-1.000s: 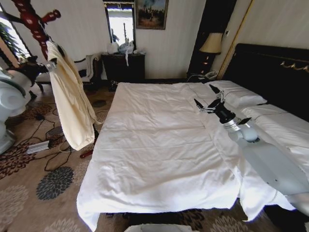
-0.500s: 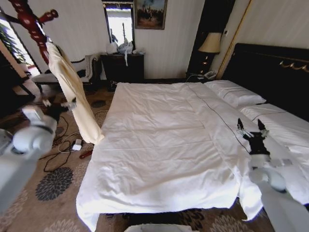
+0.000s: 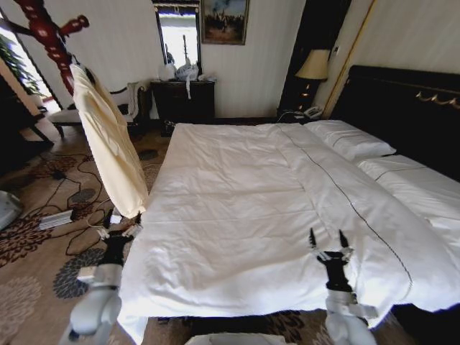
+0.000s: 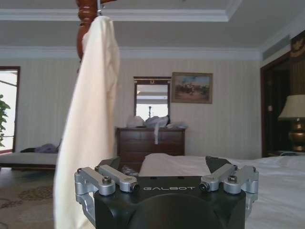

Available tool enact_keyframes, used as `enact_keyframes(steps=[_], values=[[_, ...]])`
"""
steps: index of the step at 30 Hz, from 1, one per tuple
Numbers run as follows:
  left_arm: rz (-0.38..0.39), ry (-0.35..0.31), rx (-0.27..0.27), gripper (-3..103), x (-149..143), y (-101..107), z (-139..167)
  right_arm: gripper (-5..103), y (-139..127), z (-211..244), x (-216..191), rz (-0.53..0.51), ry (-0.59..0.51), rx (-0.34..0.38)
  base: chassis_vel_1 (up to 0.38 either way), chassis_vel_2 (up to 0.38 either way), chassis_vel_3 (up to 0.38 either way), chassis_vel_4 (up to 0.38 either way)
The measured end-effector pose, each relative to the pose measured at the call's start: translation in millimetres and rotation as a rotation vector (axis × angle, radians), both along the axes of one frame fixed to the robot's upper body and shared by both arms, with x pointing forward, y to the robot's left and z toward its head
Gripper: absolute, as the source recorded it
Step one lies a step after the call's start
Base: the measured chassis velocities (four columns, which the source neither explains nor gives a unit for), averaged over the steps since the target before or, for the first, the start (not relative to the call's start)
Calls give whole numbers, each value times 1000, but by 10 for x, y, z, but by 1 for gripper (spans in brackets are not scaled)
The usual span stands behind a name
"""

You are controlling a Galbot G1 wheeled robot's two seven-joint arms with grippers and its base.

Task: Pick up the clothes from the bed and hang them on the clothes hanger.

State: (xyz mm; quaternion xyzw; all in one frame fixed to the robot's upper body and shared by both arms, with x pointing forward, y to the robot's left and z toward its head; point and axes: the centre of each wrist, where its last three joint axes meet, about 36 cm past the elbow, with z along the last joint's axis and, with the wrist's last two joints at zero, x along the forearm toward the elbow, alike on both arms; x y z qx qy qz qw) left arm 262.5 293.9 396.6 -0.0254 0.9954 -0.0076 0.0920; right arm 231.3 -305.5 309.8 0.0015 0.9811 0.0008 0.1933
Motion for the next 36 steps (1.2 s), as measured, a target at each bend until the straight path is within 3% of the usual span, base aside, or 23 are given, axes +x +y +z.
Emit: enact_keyframes(steps=[5, 9, 10, 12, 14, 15, 18, 20, 24, 36], values=[[-67, -60, -9, 100, -249, -345, 225, 100, 259, 125, -159, 28, 3, -57, 0, 0, 0, 0], [-48, -64, -13, 100, -341, -399, 526, 100, 272, 476, -202, -41, -2, -110, 0, 0, 0, 0], [-27, -58, -9, 100, -375, -374, 725, 100, 241, 765, -230, -106, 12, -144, 0, 0, 0, 0], [-20, -46, -11, 100, -384, -344, 839, 100, 211, 937, -247, -128, 25, -157, 0, 0, 0, 0], [-21, -14, -36, 100, -389, -317, 968, 100, 147, 1155, -267, -144, 53, -155, 0, 0, 0, 0], [-28, 37, -68, 100, -387, -309, 1025, 100, 76, 1259, -271, -137, 77, -150, 0, 0, 0, 0], [-39, 80, -86, 100, -377, -316, 1032, 100, 8, 1325, -257, -123, 97, -138, 0, 0, 0, 0], [-89, 132, -117, 100, -381, -406, 985, 100, -30, 1428, -218, -88, 138, -70, 0, 0, 0, 0], [-132, 164, -136, 100, -404, -489, 942, 100, -55, 1552, -179, -42, 195, -20, 0, 0, 0, 0], [-143, 170, -126, 100, -401, -500, 905, 100, -81, 1595, -158, -21, 212, -17, 0, 0, 0, 0]])
